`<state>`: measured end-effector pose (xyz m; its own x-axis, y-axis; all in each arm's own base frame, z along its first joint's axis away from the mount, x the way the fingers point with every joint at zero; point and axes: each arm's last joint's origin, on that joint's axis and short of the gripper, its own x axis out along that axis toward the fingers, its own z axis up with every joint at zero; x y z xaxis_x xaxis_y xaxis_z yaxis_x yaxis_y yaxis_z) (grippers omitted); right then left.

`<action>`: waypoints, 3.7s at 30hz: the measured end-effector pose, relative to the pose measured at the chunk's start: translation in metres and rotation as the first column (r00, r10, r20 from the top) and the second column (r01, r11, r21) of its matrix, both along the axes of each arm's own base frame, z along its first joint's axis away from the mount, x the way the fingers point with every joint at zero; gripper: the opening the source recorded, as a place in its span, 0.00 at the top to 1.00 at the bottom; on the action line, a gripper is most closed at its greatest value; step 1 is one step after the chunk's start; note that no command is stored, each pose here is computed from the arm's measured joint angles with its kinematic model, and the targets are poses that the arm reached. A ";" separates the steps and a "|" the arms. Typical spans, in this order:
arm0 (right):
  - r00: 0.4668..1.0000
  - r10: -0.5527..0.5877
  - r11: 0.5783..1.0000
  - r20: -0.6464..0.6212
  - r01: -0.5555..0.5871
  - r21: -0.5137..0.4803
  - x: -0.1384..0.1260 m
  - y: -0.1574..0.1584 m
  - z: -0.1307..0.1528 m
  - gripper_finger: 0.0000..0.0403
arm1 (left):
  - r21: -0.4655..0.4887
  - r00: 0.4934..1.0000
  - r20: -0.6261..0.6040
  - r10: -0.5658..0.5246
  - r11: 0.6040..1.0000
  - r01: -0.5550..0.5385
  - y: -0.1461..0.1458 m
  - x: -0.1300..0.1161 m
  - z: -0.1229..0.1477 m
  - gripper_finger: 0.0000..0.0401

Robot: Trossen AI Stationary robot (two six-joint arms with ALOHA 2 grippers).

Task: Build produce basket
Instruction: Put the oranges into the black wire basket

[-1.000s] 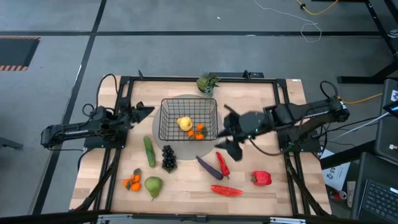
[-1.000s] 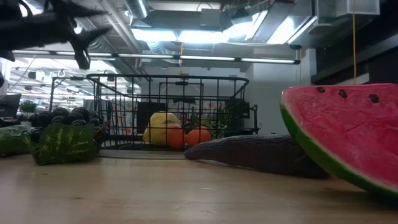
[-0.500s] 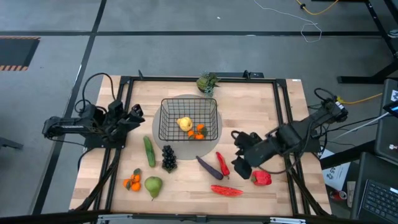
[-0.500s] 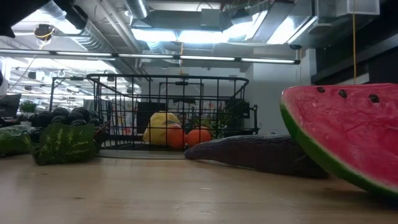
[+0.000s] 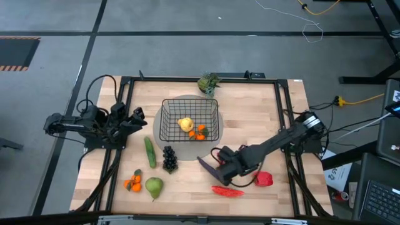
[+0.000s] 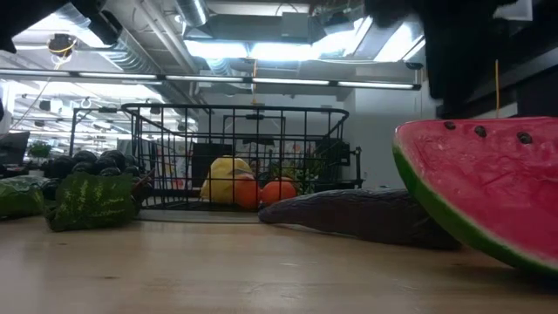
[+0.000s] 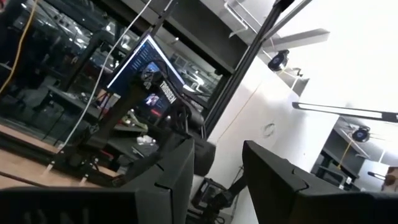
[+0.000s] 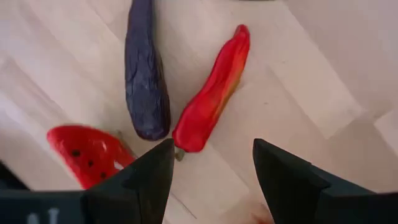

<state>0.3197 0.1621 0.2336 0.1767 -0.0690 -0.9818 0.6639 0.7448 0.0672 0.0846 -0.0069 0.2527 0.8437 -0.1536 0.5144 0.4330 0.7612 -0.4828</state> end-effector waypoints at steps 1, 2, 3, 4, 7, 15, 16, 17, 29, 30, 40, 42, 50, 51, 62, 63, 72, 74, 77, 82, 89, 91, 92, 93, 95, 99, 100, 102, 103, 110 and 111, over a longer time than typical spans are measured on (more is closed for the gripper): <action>1.000 -0.015 1.000 0.000 0.015 0.014 0.003 -0.001 -0.003 0.46 | -0.001 1.000 0.000 0.000 1.000 0.000 0.000 0.000 0.000 0.67; 0.999 -0.032 0.999 0.003 0.032 0.024 0.006 -0.001 -0.005 0.46 | -0.008 1.000 -0.001 -0.003 1.000 0.003 0.000 0.000 0.000 0.67; 0.999 -0.045 0.998 0.009 0.044 0.034 0.009 -0.002 -0.007 0.46 | -0.024 1.000 -0.004 -0.012 1.000 0.012 0.000 0.000 0.000 0.67; 0.998 -0.057 0.997 0.018 0.056 0.051 0.011 -0.002 -0.008 0.46 | -0.044 1.000 -0.008 -0.025 0.999 0.025 0.000 0.000 0.000 0.67; 0.995 -0.073 0.994 0.067 0.067 0.084 0.017 -0.001 -0.007 0.46 | -0.055 0.997 -0.027 -0.072 0.996 0.070 -0.002 0.001 -0.001 0.67; 0.967 -0.178 0.972 0.184 0.144 0.187 0.029 0.005 -0.004 0.46 | 0.044 0.981 -0.005 -0.192 0.980 0.192 -0.013 0.000 0.036 0.67; 0.964 -0.185 0.971 0.192 0.149 0.187 0.030 0.005 -0.004 0.46 | 0.075 0.982 -0.001 -0.191 0.979 0.191 -0.015 0.001 0.044 0.67; 0.960 -0.194 0.970 0.199 0.158 0.184 0.030 0.005 -0.003 0.46 | 0.109 0.982 0.004 -0.191 0.976 0.190 -0.017 0.003 0.051 0.67; 0.939 -0.242 0.967 0.244 0.214 0.137 0.030 0.005 -0.003 0.46 | 0.089 0.838 -0.475 -0.269 0.933 0.350 -0.054 0.056 0.062 0.67; 0.939 -0.242 0.967 0.244 0.214 0.137 0.030 0.005 -0.003 0.46 | 0.090 0.824 -0.492 -0.280 0.925 0.368 -0.058 0.059 0.060 0.67; 0.925 -0.250 0.968 0.286 0.241 0.067 0.030 0.002 -0.003 0.46 | 0.082 0.769 -0.567 -0.295 0.909 0.408 -0.095 0.075 0.061 0.67; 0.917 -0.253 0.967 0.308 0.253 0.040 0.030 0.001 -0.003 0.46 | 0.078 0.754 -0.591 -0.286 0.911 0.406 -0.100 0.075 0.057 0.67; 0.913 -0.255 0.965 0.319 0.259 0.029 0.031 0.001 -0.003 0.46 | -0.183 0.343 -0.896 -0.281 0.939 0.292 -0.116 0.056 0.013 0.67; 0.913 -0.255 0.965 0.319 0.259 0.029 0.031 0.001 -0.003 0.45 | -0.202 0.268 -0.924 -0.271 0.945 0.258 -0.118 0.052 0.006 0.67; 0.894 -0.263 0.963 0.362 0.267 0.039 0.034 0.002 -0.001 0.45 | -0.150 -0.105 -0.984 -0.145 0.988 0.035 -0.122 0.029 -0.029 0.67; 0.894 -0.263 0.963 0.364 0.267 0.041 0.034 0.002 -0.001 0.46 | -0.173 -0.113 -0.980 -0.166 0.983 0.058 -0.126 0.029 -0.029 0.67; 0.893 -0.263 0.963 0.366 0.268 0.039 0.035 0.002 -0.001 0.45 | -0.220 -0.175 -0.967 -0.186 0.954 0.203 -0.155 0.019 -0.038 0.67; 0.890 -0.264 0.962 0.372 0.271 0.032 0.035 0.001 -0.001 0.45 | -0.198 -0.192 -0.968 -0.159 0.958 0.209 -0.159 0.019 -0.043 0.67; 0.889 -0.264 0.962 0.375 0.272 0.030 0.035 0.001 -0.001 0.45 | -0.162 -0.219 -0.969 -0.115 0.964 0.210 -0.164 0.021 -0.052 0.67; 0.888 -0.264 0.962 0.376 0.272 0.032 0.035 0.001 -0.001 0.45 | -0.118 -0.248 -0.967 -0.065 0.971 0.207 -0.170 0.025 -0.065 0.67; 0.884 -0.266 0.961 0.384 0.272 0.040 0.036 0.002 0.000 0.45 | -0.084 -0.269 -0.963 -0.026 0.975 0.204 -0.174 0.027 -0.075 0.67; 0.883 -0.267 0.961 0.386 0.272 0.042 0.036 0.002 0.000 0.45 | -0.073 -0.249 -0.968 -0.022 0.977 0.198 -0.175 0.028 -0.075 0.67; 0.882 -0.267 0.961 0.388 0.272 0.043 0.036 0.002 0.000 0.45 | -0.065 -0.229 -0.973 -0.020 0.979 0.192 -0.176 0.030 -0.075 0.67; 0.882 -0.267 0.961 0.389 0.272 0.045 0.036 0.002 0.000 0.45 | -0.056 -0.205 -0.979 -0.018 0.981 0.184 -0.176 0.031 -0.075 0.67; 0.882 -0.267 0.961 0.389 0.272 0.045 0.036 0.002 0.000 0.45 | -0.039 -0.157 -0.987 -0.013 0.985 0.168 -0.177 0.033 -0.074 0.67; 0.882 -0.268 0.961 0.388 0.272 0.045 0.036 0.002 0.000 0.45 | -0.015 -0.117 -0.993 0.003 0.989 0.150 -0.176 0.034 -0.074 0.67; 0.882 -0.267 0.961 0.389 0.272 0.045 0.036 0.002 0.000 0.45 | -0.014 -0.117 -0.993 0.003 0.989 0.150 -0.176 0.034 -0.074 0.67; 0.882 -0.267 0.961 0.389 0.272 0.045 0.036 0.002 0.000 0.45 | -0.013 -0.118 -0.993 0.005 0.989 0.150 -0.176 0.034 -0.074 0.67; 0.882 -0.267 0.961 0.388 0.272 0.045 0.036 0.002 0.000 0.45 | -0.013 -0.118 -0.993 0.005 0.989 0.150 -0.176 0.034 -0.074 0.67; 0.882 -0.267 0.962 0.388 0.271 0.045 0.036 0.002 0.000 0.45 | 0.008 -0.115 -0.993 0.033 0.976 0.217 -0.176 0.033 -0.074 0.67; 0.882 -0.266 0.962 0.388 0.271 0.044 0.036 0.002 0.000 0.45 | 0.013 -0.112 -0.993 0.039 0.974 0.227 -0.176 0.033 -0.074 0.67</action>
